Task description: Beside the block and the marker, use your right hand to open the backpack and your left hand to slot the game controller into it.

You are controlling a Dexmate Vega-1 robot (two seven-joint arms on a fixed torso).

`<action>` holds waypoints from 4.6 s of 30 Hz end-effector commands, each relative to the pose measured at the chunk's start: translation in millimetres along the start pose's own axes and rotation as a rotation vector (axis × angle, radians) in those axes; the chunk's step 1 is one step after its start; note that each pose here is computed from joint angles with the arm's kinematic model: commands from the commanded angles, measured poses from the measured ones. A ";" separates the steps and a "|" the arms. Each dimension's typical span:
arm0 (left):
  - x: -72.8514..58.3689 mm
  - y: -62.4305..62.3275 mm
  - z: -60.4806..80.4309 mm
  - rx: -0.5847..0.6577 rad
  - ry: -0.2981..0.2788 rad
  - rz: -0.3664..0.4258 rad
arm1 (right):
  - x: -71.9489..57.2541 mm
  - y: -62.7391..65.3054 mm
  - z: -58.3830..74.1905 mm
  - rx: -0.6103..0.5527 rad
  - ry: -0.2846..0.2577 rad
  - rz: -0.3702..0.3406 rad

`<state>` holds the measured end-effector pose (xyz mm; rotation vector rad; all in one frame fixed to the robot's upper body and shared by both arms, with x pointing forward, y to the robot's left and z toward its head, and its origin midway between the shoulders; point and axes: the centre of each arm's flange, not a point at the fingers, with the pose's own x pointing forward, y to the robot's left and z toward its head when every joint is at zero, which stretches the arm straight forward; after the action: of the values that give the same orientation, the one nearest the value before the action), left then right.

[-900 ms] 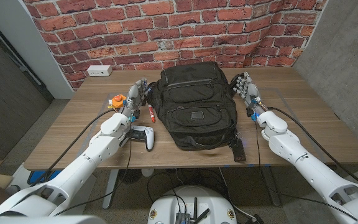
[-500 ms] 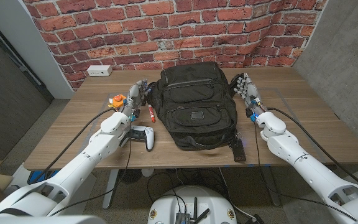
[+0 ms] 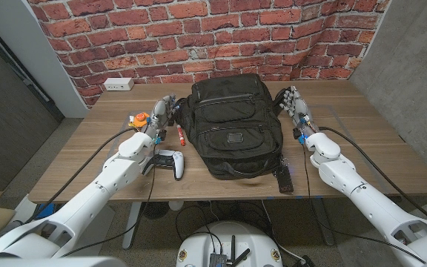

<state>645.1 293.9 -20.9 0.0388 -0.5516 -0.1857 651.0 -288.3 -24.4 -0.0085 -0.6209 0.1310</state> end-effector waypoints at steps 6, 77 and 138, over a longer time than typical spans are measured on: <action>-23.9 12.2 17.1 0.087 0.026 -0.007 | -2.9 4.4 -1.7 -0.005 -0.015 -0.030; -86.5 21.3 110.1 0.867 0.104 -0.320 | -9.8 11.1 -3.4 -0.009 -0.056 -0.102; -116.4 -2.7 167.6 1.606 0.328 -0.754 | -17.7 18.4 -2.9 -0.071 -0.059 -0.148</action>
<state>472.2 328.7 58.1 1.7008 -0.2532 -0.4051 633.6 -273.8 -39.2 -0.0161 -0.6856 -0.0267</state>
